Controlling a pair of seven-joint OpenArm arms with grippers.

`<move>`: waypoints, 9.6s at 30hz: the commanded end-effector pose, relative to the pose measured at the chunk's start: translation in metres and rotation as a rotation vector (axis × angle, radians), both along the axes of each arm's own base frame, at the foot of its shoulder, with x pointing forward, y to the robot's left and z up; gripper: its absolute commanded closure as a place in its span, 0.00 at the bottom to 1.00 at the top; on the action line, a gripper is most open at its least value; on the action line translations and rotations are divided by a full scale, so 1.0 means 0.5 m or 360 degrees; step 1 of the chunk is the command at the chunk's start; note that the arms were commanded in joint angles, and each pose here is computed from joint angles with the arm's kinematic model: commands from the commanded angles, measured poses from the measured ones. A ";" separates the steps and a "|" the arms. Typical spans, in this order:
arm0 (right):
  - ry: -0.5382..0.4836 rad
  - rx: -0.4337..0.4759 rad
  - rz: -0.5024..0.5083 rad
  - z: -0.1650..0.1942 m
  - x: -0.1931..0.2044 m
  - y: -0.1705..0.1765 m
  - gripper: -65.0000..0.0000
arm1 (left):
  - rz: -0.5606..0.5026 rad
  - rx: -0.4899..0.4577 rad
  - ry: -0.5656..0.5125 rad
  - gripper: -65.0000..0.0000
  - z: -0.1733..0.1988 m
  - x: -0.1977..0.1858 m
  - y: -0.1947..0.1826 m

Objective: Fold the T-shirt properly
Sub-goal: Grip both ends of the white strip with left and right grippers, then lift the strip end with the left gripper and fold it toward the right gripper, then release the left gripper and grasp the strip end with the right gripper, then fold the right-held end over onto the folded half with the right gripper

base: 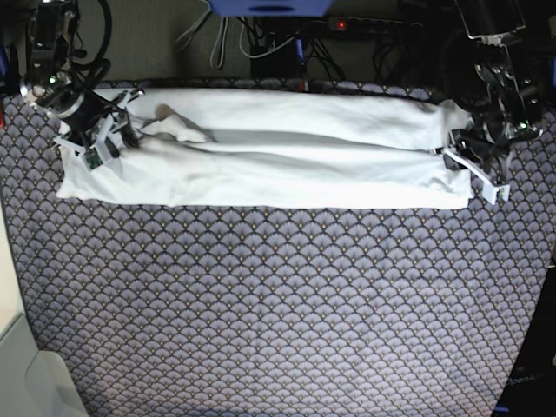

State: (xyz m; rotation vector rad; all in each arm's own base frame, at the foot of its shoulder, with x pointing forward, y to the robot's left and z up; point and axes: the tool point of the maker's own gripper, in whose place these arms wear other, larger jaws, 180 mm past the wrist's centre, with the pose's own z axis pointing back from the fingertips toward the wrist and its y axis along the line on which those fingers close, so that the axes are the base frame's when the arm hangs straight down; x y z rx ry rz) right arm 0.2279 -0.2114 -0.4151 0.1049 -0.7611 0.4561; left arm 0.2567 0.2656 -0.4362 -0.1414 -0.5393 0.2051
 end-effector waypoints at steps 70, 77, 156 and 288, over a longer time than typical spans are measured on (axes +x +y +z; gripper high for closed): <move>-0.0008 -0.0061 0.0021 0.013 0.004 -0.025 0.62 | -0.0833 -0.0602 -0.0220 0.99 0.169 0.071 -0.700; -0.0011 -0.0061 0.0021 0.013 0.005 -0.025 0.62 | -0.0835 -0.0603 -0.0227 0.99 0.172 0.074 -0.700; 0.0190 0.0232 -0.0624 0.005 0.001 -0.199 0.35 | -0.0570 -0.0627 -0.0122 0.63 0.138 0.087 -0.374; 0.0027 0.1070 0.1071 0.266 0.095 0.672 0.60 | -0.0282 -0.0529 -0.0150 0.63 0.167 0.024 -0.156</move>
